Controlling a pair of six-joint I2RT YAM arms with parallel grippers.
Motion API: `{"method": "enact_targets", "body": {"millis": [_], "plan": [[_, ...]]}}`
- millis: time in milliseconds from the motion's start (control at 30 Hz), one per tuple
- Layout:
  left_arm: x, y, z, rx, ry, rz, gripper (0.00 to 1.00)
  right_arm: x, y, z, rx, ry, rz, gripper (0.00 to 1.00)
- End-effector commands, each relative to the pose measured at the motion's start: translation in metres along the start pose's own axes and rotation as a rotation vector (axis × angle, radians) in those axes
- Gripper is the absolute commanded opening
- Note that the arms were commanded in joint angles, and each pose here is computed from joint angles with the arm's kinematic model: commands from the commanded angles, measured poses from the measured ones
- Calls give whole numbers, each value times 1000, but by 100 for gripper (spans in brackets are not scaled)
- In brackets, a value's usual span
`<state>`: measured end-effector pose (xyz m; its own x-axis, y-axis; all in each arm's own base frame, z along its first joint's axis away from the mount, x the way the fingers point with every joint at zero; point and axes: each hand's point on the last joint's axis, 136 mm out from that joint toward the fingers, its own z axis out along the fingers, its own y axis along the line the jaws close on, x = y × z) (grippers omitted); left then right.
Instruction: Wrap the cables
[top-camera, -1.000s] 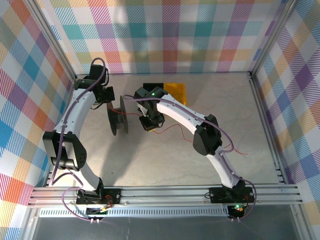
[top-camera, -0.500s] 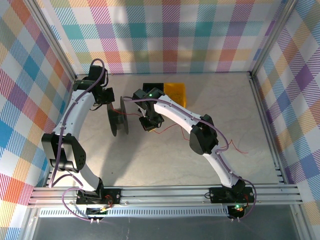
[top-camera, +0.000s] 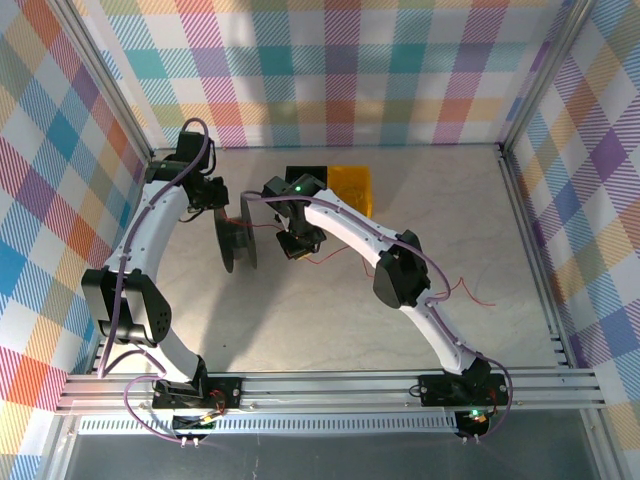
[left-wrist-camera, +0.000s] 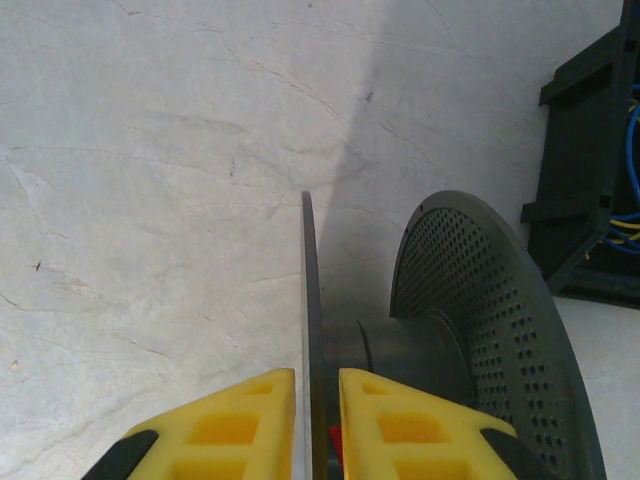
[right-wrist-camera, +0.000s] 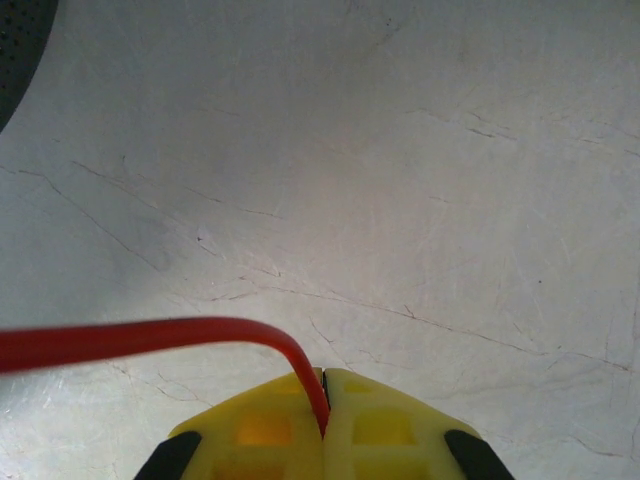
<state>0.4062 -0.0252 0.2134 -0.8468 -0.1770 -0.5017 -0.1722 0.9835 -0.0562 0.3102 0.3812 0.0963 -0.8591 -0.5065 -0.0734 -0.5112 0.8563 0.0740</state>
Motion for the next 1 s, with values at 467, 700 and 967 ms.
{"method": "enact_targets", "body": {"millis": [467, 700, 967], "plan": [[27, -2, -6, 59, 47, -18, 26, 5, 7, 5, 13, 23, -19, 0], [40, -4, 0, 75, 71, -26, 27, 3, 14, 4, -7, 10, -23, 0], [50, -6, 8, 84, 98, -29, 26, -1, 24, 4, -48, -5, -31, 0]]}}
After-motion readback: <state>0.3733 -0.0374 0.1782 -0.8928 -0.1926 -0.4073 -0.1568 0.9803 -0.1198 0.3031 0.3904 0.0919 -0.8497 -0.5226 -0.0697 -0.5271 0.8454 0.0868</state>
